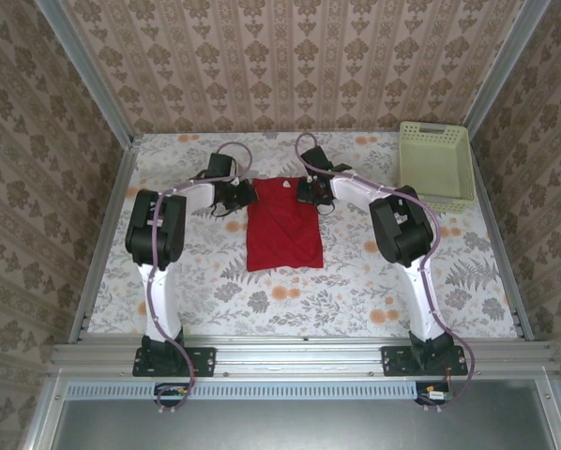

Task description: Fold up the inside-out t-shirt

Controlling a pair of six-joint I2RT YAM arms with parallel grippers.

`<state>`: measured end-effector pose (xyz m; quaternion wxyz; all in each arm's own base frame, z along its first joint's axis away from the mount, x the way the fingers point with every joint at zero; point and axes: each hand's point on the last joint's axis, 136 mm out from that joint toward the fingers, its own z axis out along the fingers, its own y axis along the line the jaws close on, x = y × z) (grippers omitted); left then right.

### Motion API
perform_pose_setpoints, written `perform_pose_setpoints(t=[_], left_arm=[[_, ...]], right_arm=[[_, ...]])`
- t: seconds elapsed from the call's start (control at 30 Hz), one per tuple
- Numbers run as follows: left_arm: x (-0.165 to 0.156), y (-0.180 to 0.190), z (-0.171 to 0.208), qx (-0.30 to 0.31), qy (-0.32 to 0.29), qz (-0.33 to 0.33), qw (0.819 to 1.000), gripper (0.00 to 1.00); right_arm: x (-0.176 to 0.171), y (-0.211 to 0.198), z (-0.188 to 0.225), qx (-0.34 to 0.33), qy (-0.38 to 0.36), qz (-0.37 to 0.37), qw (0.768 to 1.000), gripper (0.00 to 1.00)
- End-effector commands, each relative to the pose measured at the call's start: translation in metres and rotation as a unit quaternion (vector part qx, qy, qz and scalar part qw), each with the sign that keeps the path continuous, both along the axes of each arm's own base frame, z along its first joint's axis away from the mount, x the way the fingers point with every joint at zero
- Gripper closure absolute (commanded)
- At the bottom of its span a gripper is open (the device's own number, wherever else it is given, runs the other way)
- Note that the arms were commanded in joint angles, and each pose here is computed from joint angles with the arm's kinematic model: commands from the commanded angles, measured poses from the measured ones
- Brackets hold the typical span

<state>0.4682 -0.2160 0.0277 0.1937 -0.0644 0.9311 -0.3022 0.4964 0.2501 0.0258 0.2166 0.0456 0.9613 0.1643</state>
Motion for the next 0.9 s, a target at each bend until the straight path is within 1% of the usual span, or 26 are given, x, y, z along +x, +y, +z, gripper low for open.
perform_pose_setpoints(t=[0.0, 0.03, 0.07, 0.17, 0.27, 0.33, 0.4, 0.5, 0.6, 0.77, 0.83, 0.87], left_arm=[[-0.033, -0.027, 0.005, -0.043, 0.0, -0.042, 0.998, 0.95], [-0.04, -0.025, 0.011, -0.05, -0.006, -0.041, 0.998, 0.98], [-0.048, -0.024, 0.016, -0.058, -0.011, -0.038, 0.998, 1.0], [-0.075, -0.019, 0.028, -0.082, -0.022, -0.03, 0.996, 1.0], [-0.1, -0.012, 0.036, -0.087, -0.034, -0.022, 0.995, 1.0], [-0.108, -0.007, 0.043, -0.09, -0.041, -0.011, 0.995, 1.0], [-0.106, -0.002, 0.052, -0.095, -0.056, 0.0, 0.994, 1.0], [-0.089, 0.0, 0.075, -0.098, -0.077, 0.007, 0.992, 1.0], [-0.057, -0.001, 0.108, -0.116, -0.103, 0.009, 0.988, 1.0], [0.012, 0.009, 0.194, -0.132, -0.177, 0.015, 0.975, 1.0], [0.031, 0.018, 0.227, -0.129, -0.205, 0.018, 0.97, 1.0], [0.035, 0.021, 0.243, -0.13, -0.22, 0.016, 0.967, 1.0]], right_arm=[[-0.036, 0.022, -0.003, 0.051, 0.024, 0.032, 0.998, 0.97], [-0.042, 0.023, 0.003, 0.066, 0.018, 0.036, 0.997, 0.99], [-0.049, 0.023, 0.009, 0.079, 0.011, 0.039, 0.996, 1.0], [-0.072, 0.02, 0.02, 0.112, 0.003, 0.038, 0.993, 1.0], [-0.089, 0.013, 0.029, 0.131, -0.01, 0.028, 0.991, 1.0], [-0.095, 0.009, 0.036, 0.136, -0.019, 0.026, 0.99, 1.0], [-0.094, 0.007, 0.047, 0.141, -0.033, 0.025, 0.989, 1.0], [-0.08, 0.004, 0.073, 0.145, -0.061, 0.021, 0.987, 1.0], [-0.055, 0.002, 0.109, 0.148, -0.097, 0.022, 0.984, 1.0], [0.002, -0.002, 0.185, 0.156, -0.178, 0.025, 0.971, 1.0], [0.021, -0.003, 0.22, 0.162, -0.212, 0.03, 0.963, 1.0], [0.027, -0.003, 0.233, 0.16, -0.226, 0.034, 0.96, 1.0]])
